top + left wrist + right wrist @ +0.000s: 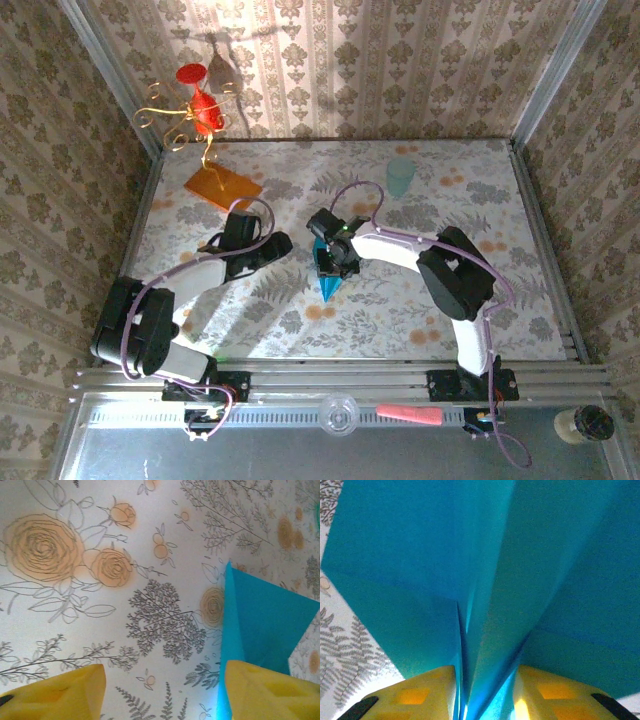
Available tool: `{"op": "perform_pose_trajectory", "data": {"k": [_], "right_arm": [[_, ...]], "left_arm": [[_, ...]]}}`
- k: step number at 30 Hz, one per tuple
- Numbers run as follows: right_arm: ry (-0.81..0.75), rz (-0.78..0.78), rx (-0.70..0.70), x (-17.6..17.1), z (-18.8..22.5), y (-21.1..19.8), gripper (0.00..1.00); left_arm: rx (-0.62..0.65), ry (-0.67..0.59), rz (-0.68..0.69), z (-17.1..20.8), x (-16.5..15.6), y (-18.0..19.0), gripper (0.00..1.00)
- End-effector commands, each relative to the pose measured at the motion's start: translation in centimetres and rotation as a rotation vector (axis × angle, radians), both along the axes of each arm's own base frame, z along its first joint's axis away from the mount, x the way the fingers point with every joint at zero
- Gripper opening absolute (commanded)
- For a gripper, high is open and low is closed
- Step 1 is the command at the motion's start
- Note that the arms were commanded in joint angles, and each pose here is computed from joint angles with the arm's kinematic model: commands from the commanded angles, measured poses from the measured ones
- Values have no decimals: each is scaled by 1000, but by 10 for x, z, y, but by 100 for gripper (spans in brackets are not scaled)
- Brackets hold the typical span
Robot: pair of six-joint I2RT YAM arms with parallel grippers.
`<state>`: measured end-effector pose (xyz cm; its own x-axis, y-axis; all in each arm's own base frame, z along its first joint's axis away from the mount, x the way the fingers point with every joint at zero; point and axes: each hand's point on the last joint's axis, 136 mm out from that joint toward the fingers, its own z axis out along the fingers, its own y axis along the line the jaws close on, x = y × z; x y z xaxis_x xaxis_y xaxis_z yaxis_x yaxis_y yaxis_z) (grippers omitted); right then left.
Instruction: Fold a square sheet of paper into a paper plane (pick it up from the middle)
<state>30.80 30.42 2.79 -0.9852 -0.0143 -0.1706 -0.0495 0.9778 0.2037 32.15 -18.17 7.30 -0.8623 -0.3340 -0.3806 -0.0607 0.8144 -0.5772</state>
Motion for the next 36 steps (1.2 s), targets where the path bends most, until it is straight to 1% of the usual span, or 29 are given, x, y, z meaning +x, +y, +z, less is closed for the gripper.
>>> {"op": "perform_pose_trajectory", "data": {"k": [1, 5, 8, 15, 16, 24, 26, 32, 36], "right_arm": [[5, -48, -78, 0, -6, -9, 36], [10, -49, -78, 0, -8, -6, 37], [8, -49, -87, 2, -10, -5, 37], [4, -47, -95, 4, -11, -4, 37], [2, -48, -98, 4, -11, -5, 37], [-39, -46, -115, 10, 4, -12, 23], [-50, -47, -117, 12, 9, -15, 20], [-107, -38, -103, 29, 30, -26, 11], [-133, -22, -94, 49, 38, -39, 9]], "left_arm": [[37, -6, -2, -4, -5, 10, 67], [41, -1, -6, -6, -7, 11, 69], [47, 5, -6, -9, -8, 12, 73], [62, 6, -2, -10, -10, 15, 79], [68, 6, 1, -10, -10, 16, 79], [143, -26, 50, -1, -13, 35, 96], [160, -37, 59, 2, -14, 40, 99], [191, -39, 77, 7, -17, 53, 100], [192, -48, 82, 11, -18, 57, 100]]}}
